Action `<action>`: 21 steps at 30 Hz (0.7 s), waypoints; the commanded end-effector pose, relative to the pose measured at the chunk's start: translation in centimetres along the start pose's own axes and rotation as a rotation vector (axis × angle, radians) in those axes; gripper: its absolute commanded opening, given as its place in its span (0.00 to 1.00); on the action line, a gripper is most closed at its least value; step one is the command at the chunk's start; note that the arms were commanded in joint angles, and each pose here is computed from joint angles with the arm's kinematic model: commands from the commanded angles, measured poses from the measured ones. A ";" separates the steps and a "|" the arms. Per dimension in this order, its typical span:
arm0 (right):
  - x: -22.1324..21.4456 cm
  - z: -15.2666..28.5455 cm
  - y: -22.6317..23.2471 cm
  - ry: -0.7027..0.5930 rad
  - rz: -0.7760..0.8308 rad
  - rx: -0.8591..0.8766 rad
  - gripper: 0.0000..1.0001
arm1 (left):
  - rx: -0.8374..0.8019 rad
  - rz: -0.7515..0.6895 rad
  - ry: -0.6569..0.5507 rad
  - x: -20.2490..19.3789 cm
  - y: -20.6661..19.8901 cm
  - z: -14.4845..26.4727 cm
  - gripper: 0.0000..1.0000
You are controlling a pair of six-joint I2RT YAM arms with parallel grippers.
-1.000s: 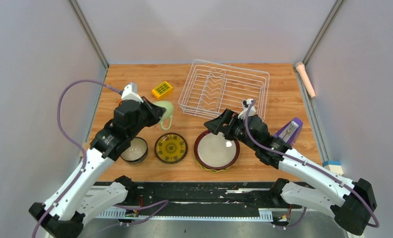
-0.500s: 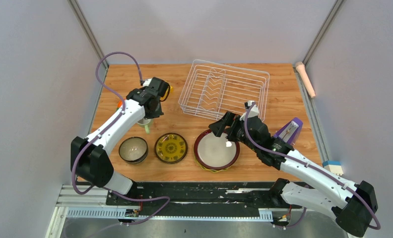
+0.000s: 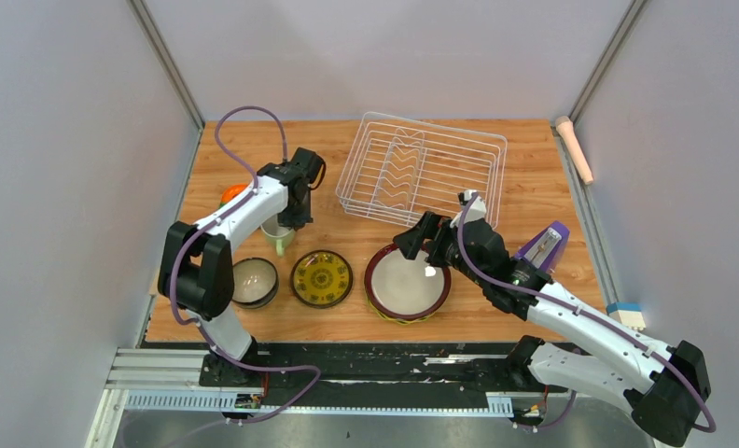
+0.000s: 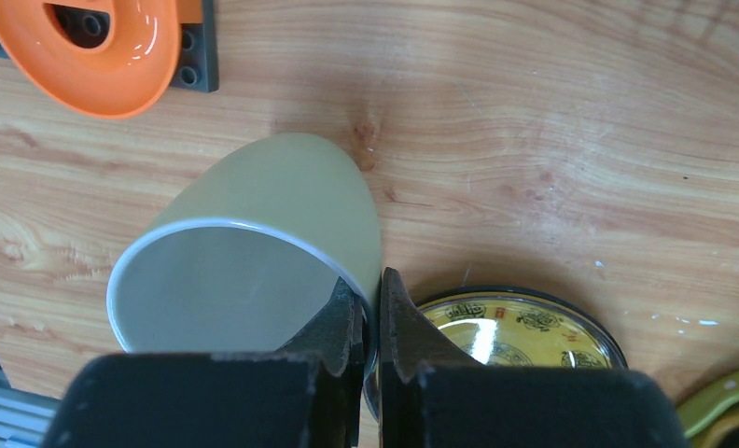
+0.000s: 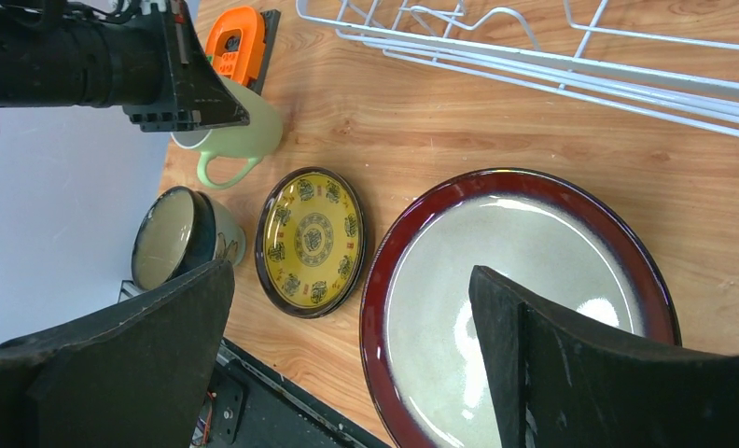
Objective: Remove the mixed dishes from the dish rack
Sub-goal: Place the cup at the center of the board.
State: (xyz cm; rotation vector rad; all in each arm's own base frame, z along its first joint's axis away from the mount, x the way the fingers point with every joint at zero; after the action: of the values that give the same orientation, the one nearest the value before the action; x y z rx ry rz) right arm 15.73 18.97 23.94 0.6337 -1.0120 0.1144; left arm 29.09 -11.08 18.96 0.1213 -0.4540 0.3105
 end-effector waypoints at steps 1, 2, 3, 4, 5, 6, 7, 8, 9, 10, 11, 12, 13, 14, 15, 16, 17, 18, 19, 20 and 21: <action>0.6 0.5 0.3 -0.045 0.016 0.034 1.00 | -0.014 -0.009 -0.059 1.2 -0.4 0.5 0.00; 0.6 0.5 0.3 -0.047 0.017 0.032 1.00 | -0.016 -0.008 -0.056 1.1 -0.4 0.3 0.00; 0.6 0.5 0.3 -0.048 0.017 0.032 1.00 | -0.018 -0.008 -0.053 1.0 -0.4 0.2 0.00; 0.7 0.5 0.4 -0.050 0.015 0.033 1.00 | -0.028 -0.010 -0.046 0.8 -0.5 0.1 0.00; 0.7 0.5 0.4 -0.048 0.012 0.033 1.00 | -0.034 -0.009 -0.045 0.7 -0.5 0.0 0.00; 0.7 0.4 0.4 -0.047 0.011 0.032 1.00 | -0.040 -0.003 -0.039 0.6 -0.5 0.0 0.00; 0.6 0.4 0.3 -0.045 0.012 0.031 1.00 | -0.048 0.005 -0.042 0.5 -0.6 -0.1 0.02; 0.6 0.3 0.3 -0.044 0.013 0.030 1.00 | -0.047 0.008 -0.040 0.4 -0.5 -0.2 0.05; 0.6 0.3 0.4 -0.044 0.013 0.029 1.00 | -0.044 0.013 -0.039 0.2 -0.4 -0.3 0.06; 0.7 0.4 0.4 -0.044 0.011 0.032 1.00 | -0.044 0.017 -0.041 0.2 -0.4 -0.3 0.08; 0.6 0.3 0.4 -0.043 0.009 0.032 1.00 | -0.039 0.018 -0.041 0.1 -0.3 -0.4 0.09; 0.6 0.4 0.4 -0.043 0.008 0.030 1.00 | -0.036 0.018 -0.040 0.1 -0.3 -0.4 0.10; 0.6 0.4 0.3 -0.043 0.008 0.028 1.00 | -0.029 0.019 -0.039 0.1 -0.2 -0.5 0.12; 0.6 0.4 0.3 -0.046 0.006 0.028 1.00 | -0.024 0.019 -0.037 0.0 -0.1 -0.5 0.13; 0.6 0.5 0.3 -0.048 0.005 0.031 1.00 | -0.019 0.019 -0.036 0.0 -0.1 -0.5 0.16; 0.6 0.6 0.4 -0.048 0.000 0.032 1.00 | -0.016 0.019 -0.035 -0.1 0.0 -0.5 0.17; 0.6 0.6 0.3 -0.050 -0.003 0.032 1.00 | -0.014 0.024 -0.037 -0.1 0.1 -0.4 0.22; 0.6 0.7 0.3 -0.052 -0.008 0.031 1.00 | -0.015 0.026 -0.038 -0.1 0.1 -0.3 0.26; 0.6 0.7 0.2 -0.055 -0.011 0.026 1.00 | -0.020 0.030 -0.043 -0.1 0.2 -0.1 0.35; 0.6 0.8 0.2 -0.058 -0.013 0.025 1.00 | -0.023 0.033 -0.047 -0.1 0.3 0.1 0.39; 0.7 0.9 0.2 -0.061 -0.014 0.025 1.00 | -0.034 0.041 -0.062 0.1 0.4 0.6 0.48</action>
State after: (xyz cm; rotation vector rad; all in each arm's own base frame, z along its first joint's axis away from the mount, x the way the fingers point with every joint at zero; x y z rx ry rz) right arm 15.50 18.71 23.95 0.6355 -1.0212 0.1194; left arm 29.19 -11.18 17.37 0.1174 -0.4428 0.3117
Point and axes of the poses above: each gripper's point midway between its finger pads, its own z axis back along the fingers, its own y axis along the line the jaws close on, x = y × z, the point moved 10 cm from there along z, back along the fingers, and after that the axes turned 14 degrees about z, right-handed, at the moved point
